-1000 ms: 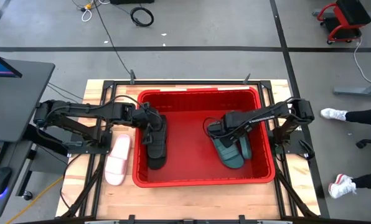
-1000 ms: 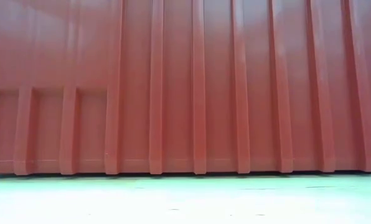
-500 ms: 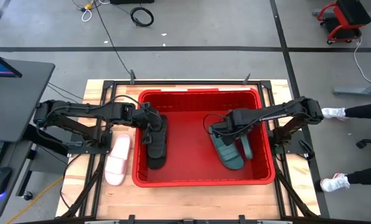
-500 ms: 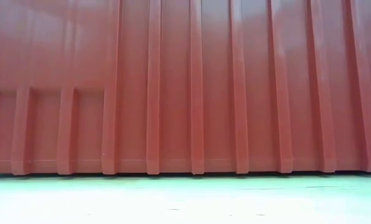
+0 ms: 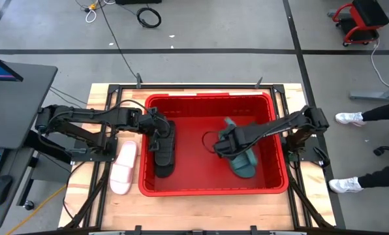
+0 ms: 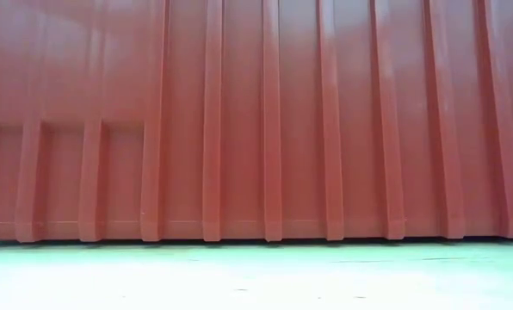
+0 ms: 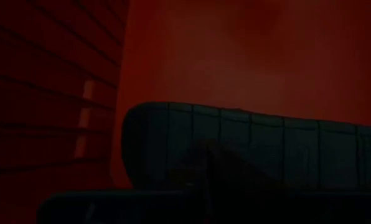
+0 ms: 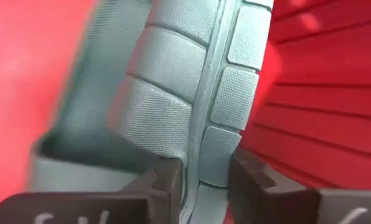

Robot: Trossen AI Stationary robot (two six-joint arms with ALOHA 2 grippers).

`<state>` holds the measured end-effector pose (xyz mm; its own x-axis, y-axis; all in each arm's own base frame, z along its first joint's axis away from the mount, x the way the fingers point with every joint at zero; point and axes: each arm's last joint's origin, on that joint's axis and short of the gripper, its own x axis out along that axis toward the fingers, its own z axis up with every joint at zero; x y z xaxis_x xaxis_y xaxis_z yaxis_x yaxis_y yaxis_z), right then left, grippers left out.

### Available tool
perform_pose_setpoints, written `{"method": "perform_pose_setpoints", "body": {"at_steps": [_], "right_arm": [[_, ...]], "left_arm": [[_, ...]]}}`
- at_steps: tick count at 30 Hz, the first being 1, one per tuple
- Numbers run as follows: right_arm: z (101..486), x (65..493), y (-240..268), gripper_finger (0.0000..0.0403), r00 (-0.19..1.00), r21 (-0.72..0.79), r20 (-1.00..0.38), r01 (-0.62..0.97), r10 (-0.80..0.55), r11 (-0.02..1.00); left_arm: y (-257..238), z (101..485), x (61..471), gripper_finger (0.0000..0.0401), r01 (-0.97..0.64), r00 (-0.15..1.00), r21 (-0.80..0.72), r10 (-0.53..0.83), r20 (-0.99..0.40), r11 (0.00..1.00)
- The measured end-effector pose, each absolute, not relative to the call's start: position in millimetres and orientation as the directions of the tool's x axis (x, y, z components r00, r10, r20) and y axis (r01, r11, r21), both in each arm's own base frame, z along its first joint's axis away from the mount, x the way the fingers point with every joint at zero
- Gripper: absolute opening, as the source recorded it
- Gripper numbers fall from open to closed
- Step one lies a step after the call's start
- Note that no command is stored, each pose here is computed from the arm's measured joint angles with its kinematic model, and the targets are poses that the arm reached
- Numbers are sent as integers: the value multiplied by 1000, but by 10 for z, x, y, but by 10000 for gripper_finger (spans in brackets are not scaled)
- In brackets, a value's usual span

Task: Pick and place slides into bin
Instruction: Stack the green slides on top of the other green slides inside the container

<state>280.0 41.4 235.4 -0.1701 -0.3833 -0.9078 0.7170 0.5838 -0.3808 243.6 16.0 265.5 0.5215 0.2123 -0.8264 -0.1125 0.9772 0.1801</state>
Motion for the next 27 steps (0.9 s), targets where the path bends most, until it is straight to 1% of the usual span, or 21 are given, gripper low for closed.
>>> {"method": "perform_pose_setpoints", "body": {"at_steps": [6,8,10,13,15,18,20,23,27], "right_arm": [[2257,2852,533,96,-179,-387,-911,683,-372,619],[2249,2862,542,120,-173,-375,-917,680,-359,630],[2264,2867,549,157,-157,-346,-929,691,-336,635],[2311,2875,565,213,-115,-258,-960,716,-255,649],[2356,2878,563,243,-81,-194,-977,733,-200,652],[2394,2883,565,274,-48,-138,-987,742,-154,656],[2394,2896,564,285,-37,-121,-989,746,-141,655],[2379,2917,521,290,-21,-108,-989,787,-149,608],[2312,2936,413,283,-15,-83,-989,874,-144,479]], "left_arm": [[160,2656,2442,18,-113,527,179,212,-823,977],[160,2660,2448,12,-115,533,179,212,-819,977],[160,2661,2449,8,-115,535,179,213,-818,977],[160,2662,2450,8,-116,535,178,213,-817,977],[160,2661,2450,12,-116,535,178,213,-818,977],[160,2662,2450,20,-120,536,175,213,-817,977],[160,2662,2450,23,-122,536,174,213,-817,977],[160,2662,2451,21,-134,536,167,213,-817,977],[160,2662,2451,10,-141,537,161,213,-817,977]]}}
